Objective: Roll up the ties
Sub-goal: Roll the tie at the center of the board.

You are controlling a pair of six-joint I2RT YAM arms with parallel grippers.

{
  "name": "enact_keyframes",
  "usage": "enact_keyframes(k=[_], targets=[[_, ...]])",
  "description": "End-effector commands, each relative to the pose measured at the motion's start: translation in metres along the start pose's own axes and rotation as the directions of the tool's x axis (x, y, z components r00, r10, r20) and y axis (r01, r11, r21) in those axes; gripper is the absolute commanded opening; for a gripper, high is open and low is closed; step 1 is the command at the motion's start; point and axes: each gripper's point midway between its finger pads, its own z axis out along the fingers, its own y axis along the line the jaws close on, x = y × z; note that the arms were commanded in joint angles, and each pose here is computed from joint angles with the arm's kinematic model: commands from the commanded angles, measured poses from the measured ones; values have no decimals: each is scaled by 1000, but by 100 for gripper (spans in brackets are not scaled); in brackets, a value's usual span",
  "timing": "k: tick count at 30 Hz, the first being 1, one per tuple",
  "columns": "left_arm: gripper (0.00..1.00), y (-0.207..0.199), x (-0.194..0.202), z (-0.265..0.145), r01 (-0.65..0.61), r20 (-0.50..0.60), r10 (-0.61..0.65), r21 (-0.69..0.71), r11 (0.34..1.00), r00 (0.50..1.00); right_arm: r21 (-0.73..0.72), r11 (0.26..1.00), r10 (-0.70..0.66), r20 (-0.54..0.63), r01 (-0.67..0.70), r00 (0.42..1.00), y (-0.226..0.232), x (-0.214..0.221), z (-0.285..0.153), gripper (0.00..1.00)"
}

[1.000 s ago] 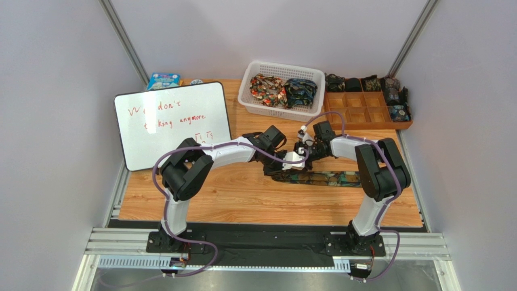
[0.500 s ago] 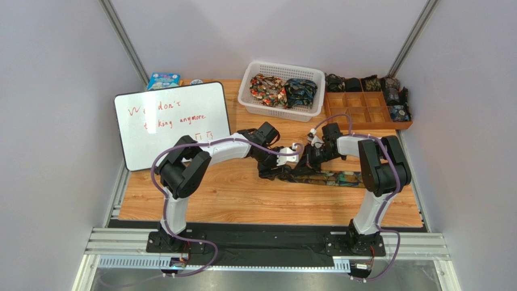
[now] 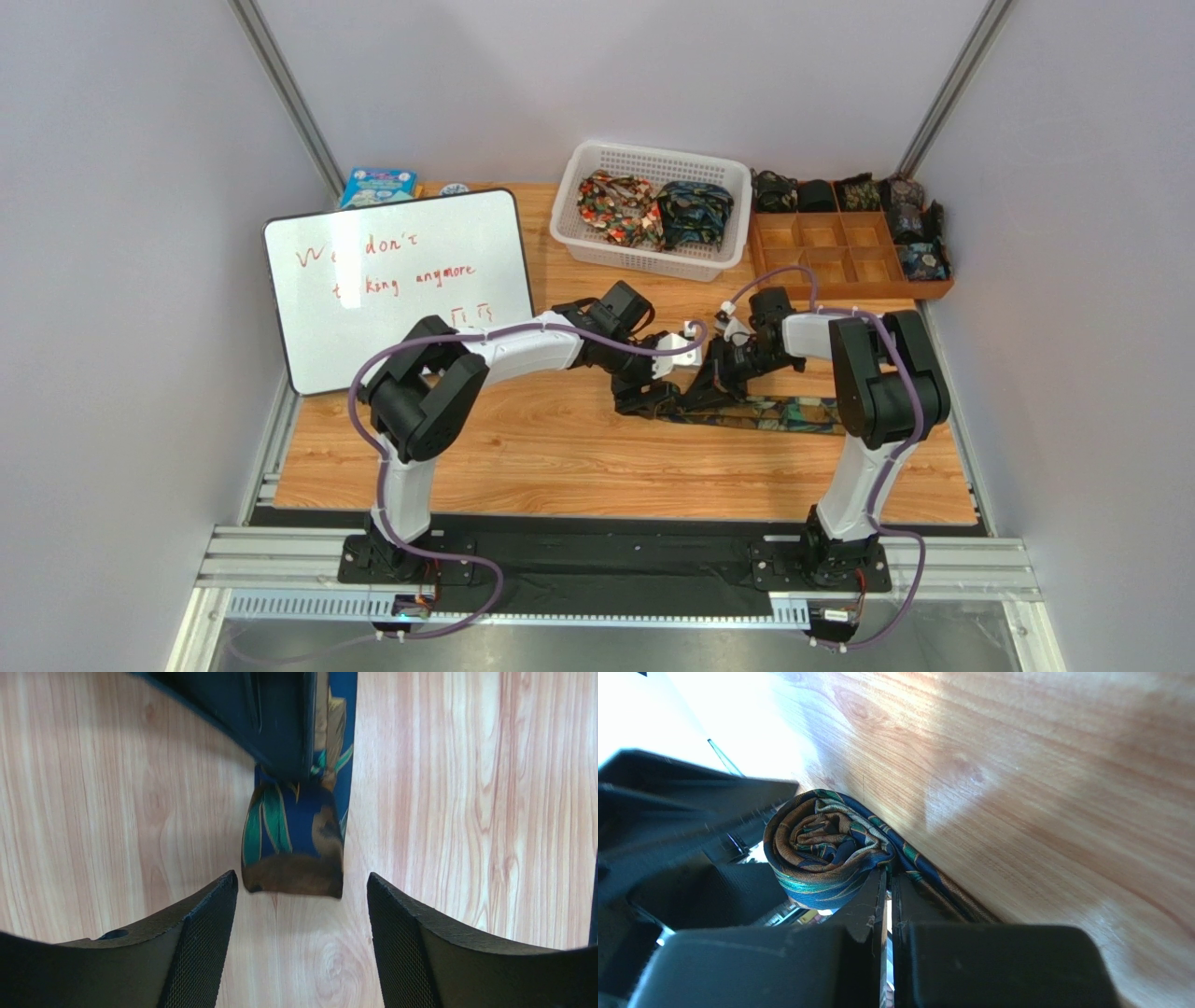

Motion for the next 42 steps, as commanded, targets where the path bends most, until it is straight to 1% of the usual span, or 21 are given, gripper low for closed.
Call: enact_keyframes(k=[1,3,4,6,7,8,9,10,11,12,15,18,25,28,29,31,32,35,36,39,42], targets=[[67,0,-30,15,-35,73,34,11,999,997,89,996,11,6,-11,1000,-24,2,8,0],[59,0,-24,21,-36,45,36,2,999,998,66,998,-2,16,1,1000,-19,1,10,0],[48,0,-21,22,-36,32,36,0,999,999,59,998,-7,11,7,1000,-15,2,12,0],[36,3,-14,23,-35,-1,35,-20,999,999,27,999,-16,6,16,1000,-7,2,13,0],[28,1,-8,21,-43,-24,42,-16,999,999,20,999,-28,7,27,1000,-2,2,12,0],[25,0,-5,18,-45,-35,44,-23,999,998,22,999,-37,2,37,999,0,3,9,1],[23,1,0,16,-50,-54,48,-35,998,997,29,999,-44,5,44,999,1,3,5,8],[21,-2,4,14,-52,-66,50,-32,998,997,22,997,-68,25,67,997,7,-4,-5,11],[20,-5,11,11,-63,-83,61,-30,998,995,21,997,-75,7,75,997,9,1,-11,15],[20,-4,15,9,-64,-98,59,-42,997,993,11,997,-83,14,83,996,12,-2,-18,24],[20,-7,27,6,-56,-129,49,-51,997,990,-10,995,-103,42,103,994,24,-6,-36,43],[20,-5,33,7,-46,-156,35,-68,997,987,-53,991,-119,50,122,992,39,0,-37,50],[22,-1,32,7,-50,-165,37,-76,996,986,-93,986,-139,21,141,990,56,6,-14,47],[22,1,31,7,-58,-167,44,-80,995,985,-86,986,-141,9,142,990,57,4,-4,39],[23,1,31,7,-58,-166,44,-80,995,985,-68,987,-143,8,144,990,54,4,-1,28],[25,1,30,5,-61,-163,47,-81,995,985,-43,990,-138,-9,138,990,46,6,2,15],[26,0,29,5,-63,-163,49,-81,995,985,-19,991,-133,-15,132,991,40,6,3,0],[36,1,28,1,-67,-157,54,-82,994,986,13,995,-100,-19,100,995,24,8,-1,0],[46,2,29,-2,-57,-154,44,-80,995,987,23,995,-95,-17,95,995,20,7,-3,0],[62,6,21,-12,-34,-105,26,-83,996,994,47,996,-72,-31,74,997,6,10,-6,0],[70,5,10,-19,-29,-50,25,-80,996,998,70,996,-55,-38,58,998,-5,11,-6,0]])
